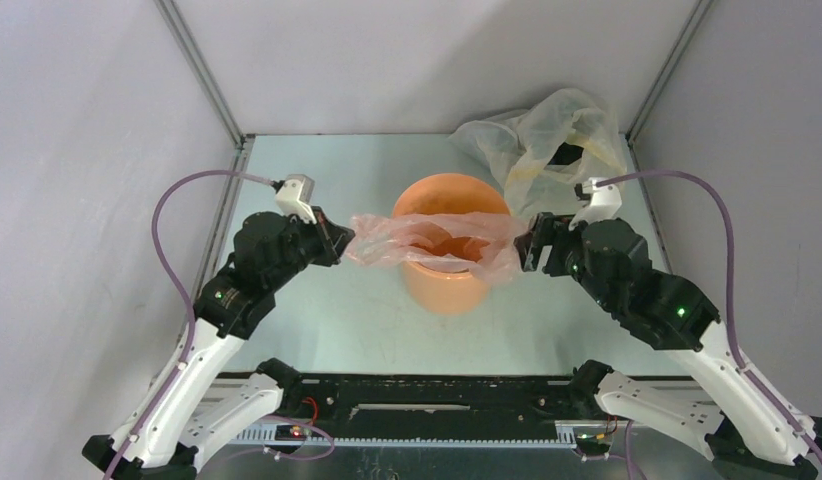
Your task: Put the trash bags into the trash bin
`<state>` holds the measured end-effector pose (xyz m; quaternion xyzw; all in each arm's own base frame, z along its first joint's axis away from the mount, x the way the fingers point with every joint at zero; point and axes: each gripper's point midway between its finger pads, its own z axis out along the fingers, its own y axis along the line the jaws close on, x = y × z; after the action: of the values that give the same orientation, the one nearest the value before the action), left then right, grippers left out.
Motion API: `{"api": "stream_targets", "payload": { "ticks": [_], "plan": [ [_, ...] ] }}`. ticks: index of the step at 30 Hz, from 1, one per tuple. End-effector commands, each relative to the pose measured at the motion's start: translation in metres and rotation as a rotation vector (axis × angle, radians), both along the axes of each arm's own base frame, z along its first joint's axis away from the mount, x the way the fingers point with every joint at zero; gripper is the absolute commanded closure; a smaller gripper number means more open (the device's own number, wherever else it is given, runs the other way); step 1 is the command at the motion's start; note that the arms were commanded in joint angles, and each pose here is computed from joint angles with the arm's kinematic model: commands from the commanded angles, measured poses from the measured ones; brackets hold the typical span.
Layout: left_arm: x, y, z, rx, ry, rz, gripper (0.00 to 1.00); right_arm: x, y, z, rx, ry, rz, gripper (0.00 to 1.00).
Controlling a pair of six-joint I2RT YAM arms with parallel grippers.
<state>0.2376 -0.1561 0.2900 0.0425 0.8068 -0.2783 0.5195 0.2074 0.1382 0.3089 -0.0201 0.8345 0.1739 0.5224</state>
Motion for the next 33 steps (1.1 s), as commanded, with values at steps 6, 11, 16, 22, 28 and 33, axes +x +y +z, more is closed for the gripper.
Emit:
{"api": "stream_targets", "payload": {
  "ticks": [6, 11, 16, 22, 28, 33],
  "plan": [
    [0.003, 0.005, 0.018, -0.027, -0.069, 0.033, 1.0, -0.011, 0.011, 0.012, 0.078, 0.058, 0.06, 0.36],
    [0.001, 0.003, 0.004, -0.015, -0.039, 0.016, 1.0, -0.029, 0.02, -0.012, 0.1, 0.148, 0.13, 0.38],
    [0.0, 0.003, -0.021, 0.019, 0.015, 0.015, 1.0, -0.035, 0.017, -0.059, 0.062, 0.232, 0.117, 0.38],
    [0.001, 0.001, -0.052, 0.044, 0.074, 0.01, 1.0, -0.024, 0.008, -0.087, 0.01, 0.229, 0.047, 0.39],
    [0.01, 0.003, -0.079, 0.053, 0.092, 0.049, 1.0, 0.002, -0.01, -0.105, -0.095, 0.169, -0.081, 0.42],
    [0.027, 0.011, -0.093, 0.063, 0.074, 0.139, 1.0, 0.023, -0.031, -0.11, -0.133, 0.087, -0.217, 0.44]
  ]
}}
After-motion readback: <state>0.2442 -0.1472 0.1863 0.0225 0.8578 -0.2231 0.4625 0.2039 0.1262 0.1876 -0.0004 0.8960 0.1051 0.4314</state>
